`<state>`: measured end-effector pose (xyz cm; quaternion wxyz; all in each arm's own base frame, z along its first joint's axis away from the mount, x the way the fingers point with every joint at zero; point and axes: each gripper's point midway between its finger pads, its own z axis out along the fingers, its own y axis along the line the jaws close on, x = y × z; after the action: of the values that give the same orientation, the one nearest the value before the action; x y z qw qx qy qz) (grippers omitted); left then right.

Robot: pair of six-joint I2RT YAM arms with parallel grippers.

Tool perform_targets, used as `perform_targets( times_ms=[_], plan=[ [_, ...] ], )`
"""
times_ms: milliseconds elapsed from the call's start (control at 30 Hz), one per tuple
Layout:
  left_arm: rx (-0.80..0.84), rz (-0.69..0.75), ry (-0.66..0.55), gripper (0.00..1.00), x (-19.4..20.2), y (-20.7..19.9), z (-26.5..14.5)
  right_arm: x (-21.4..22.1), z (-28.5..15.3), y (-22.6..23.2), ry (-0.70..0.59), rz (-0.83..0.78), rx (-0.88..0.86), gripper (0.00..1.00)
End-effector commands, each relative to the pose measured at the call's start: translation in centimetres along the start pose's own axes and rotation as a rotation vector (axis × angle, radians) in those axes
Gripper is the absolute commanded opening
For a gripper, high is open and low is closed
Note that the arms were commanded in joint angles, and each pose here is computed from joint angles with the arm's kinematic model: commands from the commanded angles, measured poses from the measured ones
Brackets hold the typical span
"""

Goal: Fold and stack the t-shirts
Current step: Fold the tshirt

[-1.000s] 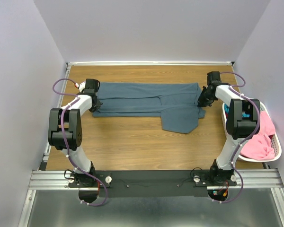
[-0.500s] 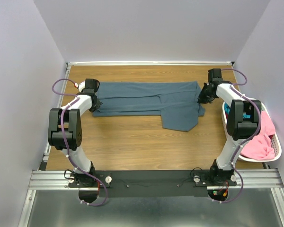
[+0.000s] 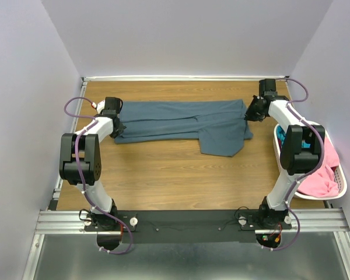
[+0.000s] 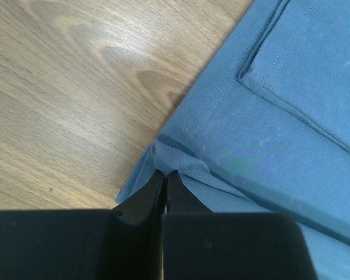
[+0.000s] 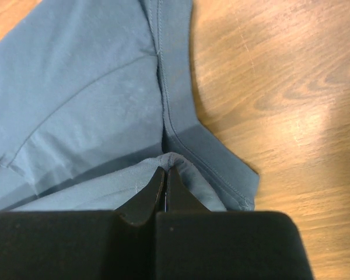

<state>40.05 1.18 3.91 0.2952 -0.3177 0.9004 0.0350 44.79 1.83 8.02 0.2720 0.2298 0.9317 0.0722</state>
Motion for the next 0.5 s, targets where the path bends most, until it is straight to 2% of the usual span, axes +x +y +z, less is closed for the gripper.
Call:
perform_targets(
  times_ms=[0, 267, 467],
  plan=[
    [-0.054, -0.011, -0.013, 0.05, -0.3, 1.4, 1.0, -2.8, -1.0, 0.8, -0.083, 0.016, -0.015, 0.0],
    [-0.061, -0.007, -0.002, 0.05, 0.1, 1.5, 1.4, -3.5, 0.6, 1.2, -0.074, 0.005, -0.015, 0.01],
    [-0.066, -0.006, -0.014, 0.05, -0.3, 1.5, 1.3, -2.2, 3.1, -0.1, -0.032, 0.001, 0.038, 0.01]
  ],
)
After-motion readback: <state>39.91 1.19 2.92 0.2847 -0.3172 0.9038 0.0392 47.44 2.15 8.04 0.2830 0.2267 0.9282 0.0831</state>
